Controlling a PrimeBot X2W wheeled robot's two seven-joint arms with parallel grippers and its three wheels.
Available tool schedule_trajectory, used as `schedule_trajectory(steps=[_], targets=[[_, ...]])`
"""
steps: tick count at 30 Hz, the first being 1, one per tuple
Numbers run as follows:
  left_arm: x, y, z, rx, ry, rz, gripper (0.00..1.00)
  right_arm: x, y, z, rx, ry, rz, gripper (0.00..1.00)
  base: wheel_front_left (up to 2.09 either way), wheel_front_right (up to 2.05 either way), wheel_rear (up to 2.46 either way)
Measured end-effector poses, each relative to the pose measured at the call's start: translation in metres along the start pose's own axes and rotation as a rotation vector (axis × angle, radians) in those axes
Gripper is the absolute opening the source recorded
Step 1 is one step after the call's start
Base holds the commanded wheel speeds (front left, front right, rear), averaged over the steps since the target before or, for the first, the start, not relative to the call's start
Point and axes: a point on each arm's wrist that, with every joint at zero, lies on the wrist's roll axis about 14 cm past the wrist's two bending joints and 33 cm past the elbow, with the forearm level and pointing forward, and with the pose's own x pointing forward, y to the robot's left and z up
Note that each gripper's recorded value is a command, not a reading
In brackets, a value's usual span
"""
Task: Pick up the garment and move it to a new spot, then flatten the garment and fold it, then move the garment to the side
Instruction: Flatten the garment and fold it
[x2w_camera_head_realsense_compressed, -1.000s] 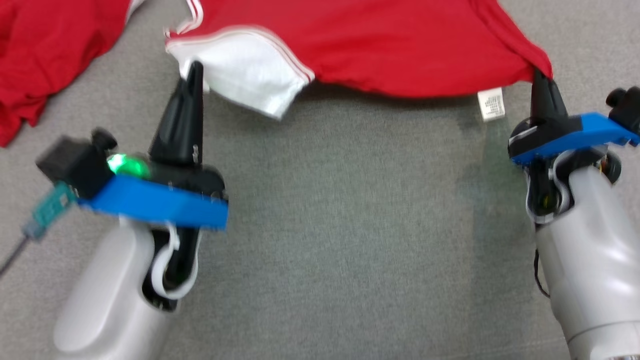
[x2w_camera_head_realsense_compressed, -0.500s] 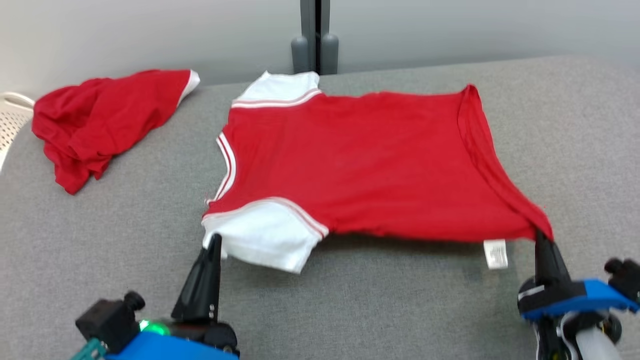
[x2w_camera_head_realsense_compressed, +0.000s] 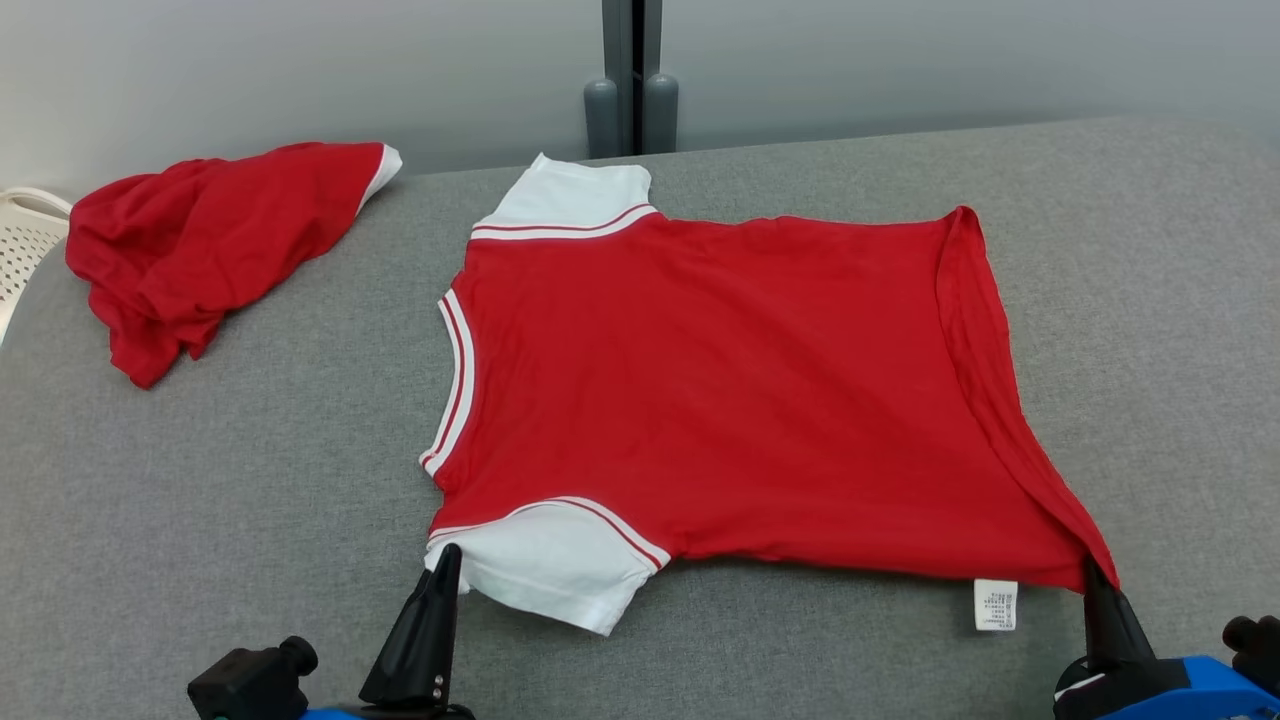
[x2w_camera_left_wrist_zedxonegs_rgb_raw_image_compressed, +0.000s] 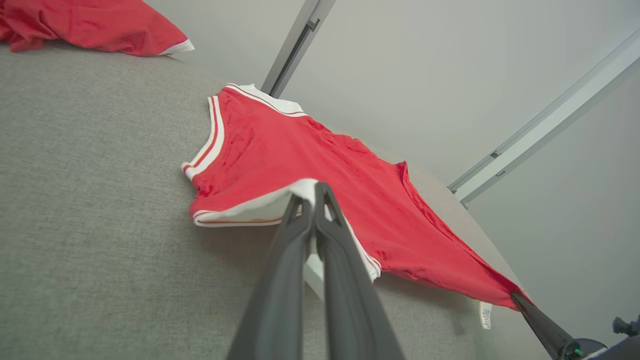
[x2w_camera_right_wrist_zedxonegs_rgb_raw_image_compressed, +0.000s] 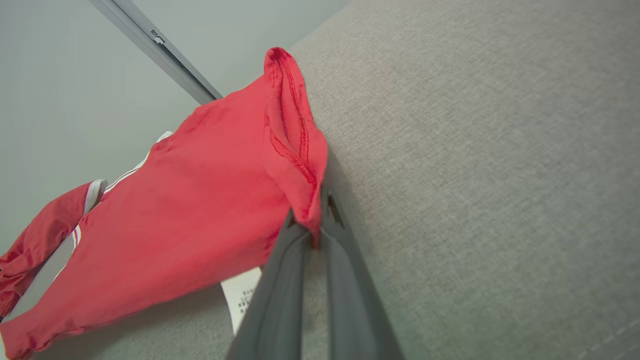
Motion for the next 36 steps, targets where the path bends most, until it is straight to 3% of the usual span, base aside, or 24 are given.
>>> schedule_trajectory(steps=[11, 23, 33, 34, 35, 36], targets=[[0.043, 0.007, 0.010, 0.022, -0.030, -0.024, 0.00, 0.020, 0.006, -0.027, 0.036, 0.085, -0.008, 0.00, 0.00, 0.00, 0.00], [0.131, 0.006, 0.031, 0.107, -0.055, -0.095, 0.00, 0.078, 0.032, 0.010, 0.050, -0.010, 0.031, 0.00, 0.00, 0.00, 0.00], [0.174, 0.033, 0.018, 0.121, -0.019, -0.038, 0.00, 0.118, 0.040, 0.012, -0.016, -0.002, 0.023, 0.00, 0.00, 0.00, 0.00], [0.175, 0.036, 0.017, 0.121, -0.016, -0.028, 0.00, 0.120, 0.040, 0.012, -0.016, -0.003, 0.020, 0.11, 0.00, 0.00, 0.00], [0.177, 0.039, 0.018, 0.116, -0.018, -0.017, 0.35, 0.122, 0.040, 0.012, -0.014, -0.008, 0.016, 0.43, 0.00, 0.00, 0.00], [0.178, 0.041, 0.017, 0.110, -0.017, -0.012, 0.94, 0.124, 0.041, 0.012, -0.012, -0.012, 0.013, 1.00, 0.00, 0.00, 0.00]])
